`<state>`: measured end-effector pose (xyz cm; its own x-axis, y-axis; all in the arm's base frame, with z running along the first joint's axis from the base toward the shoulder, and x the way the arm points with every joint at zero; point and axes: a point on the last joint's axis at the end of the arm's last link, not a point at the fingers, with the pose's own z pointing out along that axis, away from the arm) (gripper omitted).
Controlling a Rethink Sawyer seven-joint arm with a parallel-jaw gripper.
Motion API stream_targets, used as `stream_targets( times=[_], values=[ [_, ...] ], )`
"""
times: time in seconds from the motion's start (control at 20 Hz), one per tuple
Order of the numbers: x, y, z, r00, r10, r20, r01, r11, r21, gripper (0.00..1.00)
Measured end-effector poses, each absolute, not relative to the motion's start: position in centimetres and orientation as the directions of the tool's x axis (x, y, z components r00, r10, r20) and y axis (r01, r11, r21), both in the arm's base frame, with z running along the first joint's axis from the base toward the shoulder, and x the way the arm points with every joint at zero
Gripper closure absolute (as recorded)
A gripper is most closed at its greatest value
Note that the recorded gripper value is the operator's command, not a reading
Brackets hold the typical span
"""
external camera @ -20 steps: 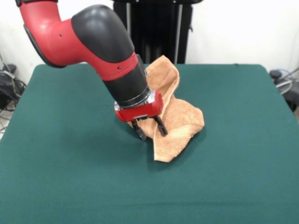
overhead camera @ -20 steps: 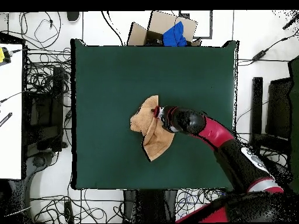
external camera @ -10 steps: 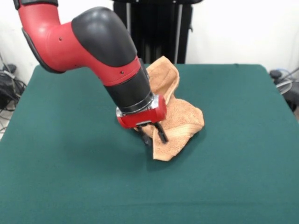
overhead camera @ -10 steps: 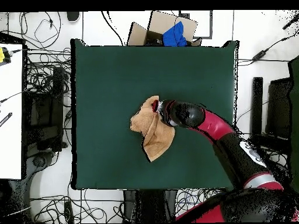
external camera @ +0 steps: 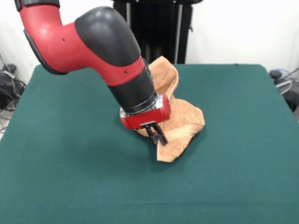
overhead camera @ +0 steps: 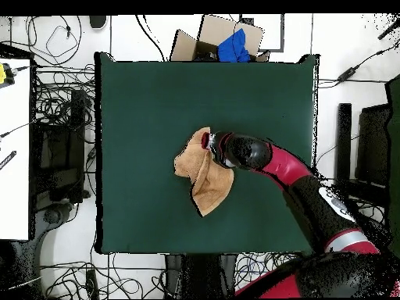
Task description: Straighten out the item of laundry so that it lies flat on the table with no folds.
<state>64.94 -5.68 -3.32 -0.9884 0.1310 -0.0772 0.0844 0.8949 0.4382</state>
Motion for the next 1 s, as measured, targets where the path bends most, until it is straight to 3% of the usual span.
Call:
stream_targets(
  times=[1.0],
  values=[
    [65.4,-6.6,-1.3,-0.997,0.072,-0.011,0.060,0.900,0.432,1.00]
  ],
)
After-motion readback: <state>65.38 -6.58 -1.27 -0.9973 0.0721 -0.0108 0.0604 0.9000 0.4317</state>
